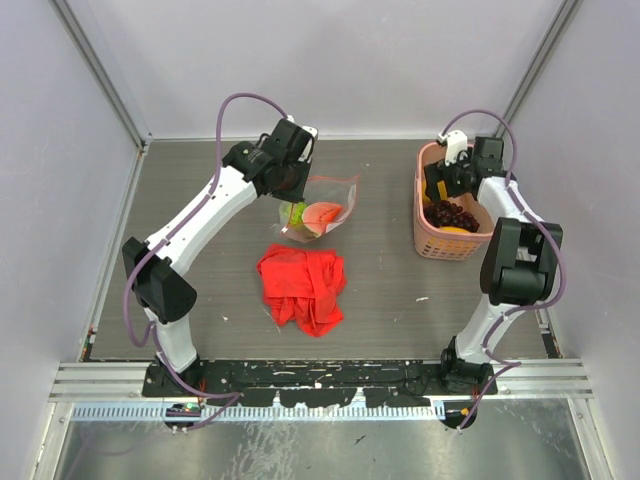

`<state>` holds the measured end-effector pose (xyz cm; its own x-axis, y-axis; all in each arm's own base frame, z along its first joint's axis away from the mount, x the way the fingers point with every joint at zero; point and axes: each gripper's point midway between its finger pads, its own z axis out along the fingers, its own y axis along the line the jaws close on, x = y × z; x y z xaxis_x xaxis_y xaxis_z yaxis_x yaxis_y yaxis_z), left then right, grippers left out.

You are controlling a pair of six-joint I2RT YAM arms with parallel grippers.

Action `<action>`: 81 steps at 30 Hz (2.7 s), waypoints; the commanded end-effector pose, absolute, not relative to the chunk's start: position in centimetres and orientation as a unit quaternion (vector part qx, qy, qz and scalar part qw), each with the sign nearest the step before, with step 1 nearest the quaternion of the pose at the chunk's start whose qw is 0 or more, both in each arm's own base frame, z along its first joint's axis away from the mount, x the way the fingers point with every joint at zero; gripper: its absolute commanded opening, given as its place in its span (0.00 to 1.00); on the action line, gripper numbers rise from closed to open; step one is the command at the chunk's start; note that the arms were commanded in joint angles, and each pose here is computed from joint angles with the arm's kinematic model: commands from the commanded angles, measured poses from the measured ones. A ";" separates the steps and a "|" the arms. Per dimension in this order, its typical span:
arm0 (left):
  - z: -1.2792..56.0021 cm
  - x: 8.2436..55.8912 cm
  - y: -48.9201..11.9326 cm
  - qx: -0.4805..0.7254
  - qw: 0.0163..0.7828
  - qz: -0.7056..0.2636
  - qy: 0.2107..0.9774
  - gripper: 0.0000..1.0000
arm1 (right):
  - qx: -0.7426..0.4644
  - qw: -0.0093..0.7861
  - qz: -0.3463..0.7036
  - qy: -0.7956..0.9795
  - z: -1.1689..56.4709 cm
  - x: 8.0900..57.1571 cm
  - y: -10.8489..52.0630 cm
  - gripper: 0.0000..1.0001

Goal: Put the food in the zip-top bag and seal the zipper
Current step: Pick up the fake fruit from the bin.

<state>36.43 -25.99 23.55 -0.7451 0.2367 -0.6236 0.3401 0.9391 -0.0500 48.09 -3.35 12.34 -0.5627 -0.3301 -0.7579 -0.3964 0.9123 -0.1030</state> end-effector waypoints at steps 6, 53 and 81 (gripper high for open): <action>24.6 37.0 -26.5 0.156 0.342 -0.094 0.922 0.00 | -0.230 0.445 0.039 0.865 10.0 51.1 -4.7 0.99; 23.9 37.1 -26.7 0.159 0.332 -0.092 0.925 0.00 | -0.217 0.502 0.057 0.835 10.2 52.9 -4.1 0.84; 23.2 37.2 -26.9 0.164 0.322 -0.090 0.928 0.00 | -0.235 0.459 0.096 0.852 6.0 52.9 -3.3 0.89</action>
